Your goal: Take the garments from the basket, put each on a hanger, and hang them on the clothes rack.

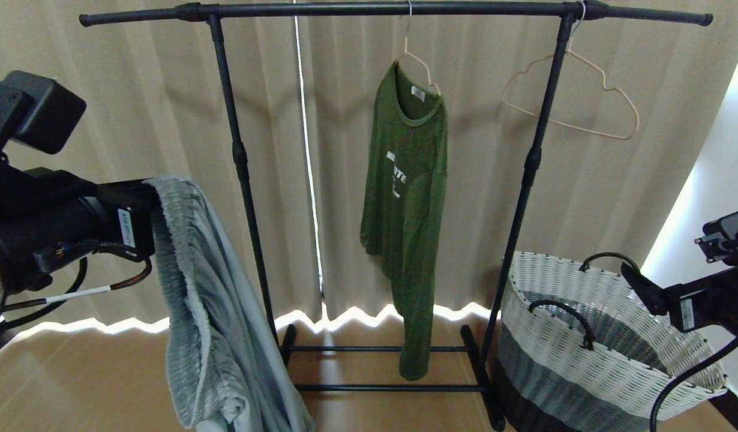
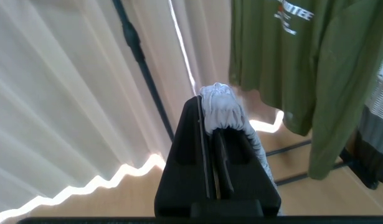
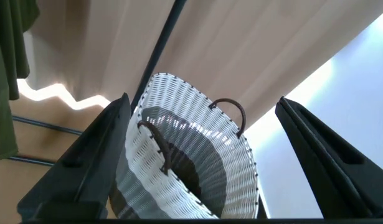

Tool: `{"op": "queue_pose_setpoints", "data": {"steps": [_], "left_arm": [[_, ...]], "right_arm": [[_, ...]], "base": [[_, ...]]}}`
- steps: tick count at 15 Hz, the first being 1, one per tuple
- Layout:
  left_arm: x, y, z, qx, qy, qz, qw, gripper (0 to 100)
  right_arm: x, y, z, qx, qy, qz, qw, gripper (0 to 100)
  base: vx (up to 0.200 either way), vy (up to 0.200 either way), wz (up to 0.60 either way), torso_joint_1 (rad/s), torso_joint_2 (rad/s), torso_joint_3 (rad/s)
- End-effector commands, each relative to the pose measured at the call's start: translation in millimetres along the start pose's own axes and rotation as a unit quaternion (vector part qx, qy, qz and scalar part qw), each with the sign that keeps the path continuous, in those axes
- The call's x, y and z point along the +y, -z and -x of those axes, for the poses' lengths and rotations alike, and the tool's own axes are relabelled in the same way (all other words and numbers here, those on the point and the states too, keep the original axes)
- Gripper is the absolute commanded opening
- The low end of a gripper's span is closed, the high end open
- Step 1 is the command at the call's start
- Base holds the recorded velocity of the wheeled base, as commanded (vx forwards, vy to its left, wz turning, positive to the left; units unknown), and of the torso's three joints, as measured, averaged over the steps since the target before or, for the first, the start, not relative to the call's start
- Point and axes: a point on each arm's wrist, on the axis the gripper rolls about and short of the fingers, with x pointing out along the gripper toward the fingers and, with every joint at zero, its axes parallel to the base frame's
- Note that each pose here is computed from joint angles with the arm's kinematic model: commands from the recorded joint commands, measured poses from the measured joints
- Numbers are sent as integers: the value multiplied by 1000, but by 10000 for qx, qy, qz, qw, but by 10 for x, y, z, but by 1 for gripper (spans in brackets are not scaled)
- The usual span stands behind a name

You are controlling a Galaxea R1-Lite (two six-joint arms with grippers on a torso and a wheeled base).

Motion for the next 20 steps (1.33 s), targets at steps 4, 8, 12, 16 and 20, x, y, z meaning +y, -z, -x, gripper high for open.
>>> {"op": "queue_pose_setpoints", "data": {"steps": [4,8,12,16,20], "left_arm": [[-31,106,-6,152,157,-19,9998,0],[-40,189,72,199,276,-221,9992,0],[-37,272,236,125,497,-298,9982,0],[-30,555,301,129,309,-222,9992,0],[29,711,316,-309,554,-205,9978,0]], "right_arm": [[-1,-24,-42,1,6,-407,9992,100],[0,-28,-38,-21,14,-411,9992,100],[4,5,-15,17,8,-411,9992,100],[0,0,-16,19,57,-407,9992,100],[-62,-85,94,-252,163,-444,9986,100]], "base": [[0,0,0,0,0,0],[0,0,0,0,0,0],[0,0,0,85,-147,-136],[0,0,0,177,-445,-254],[0,0,0,101,-543,-257]]}}
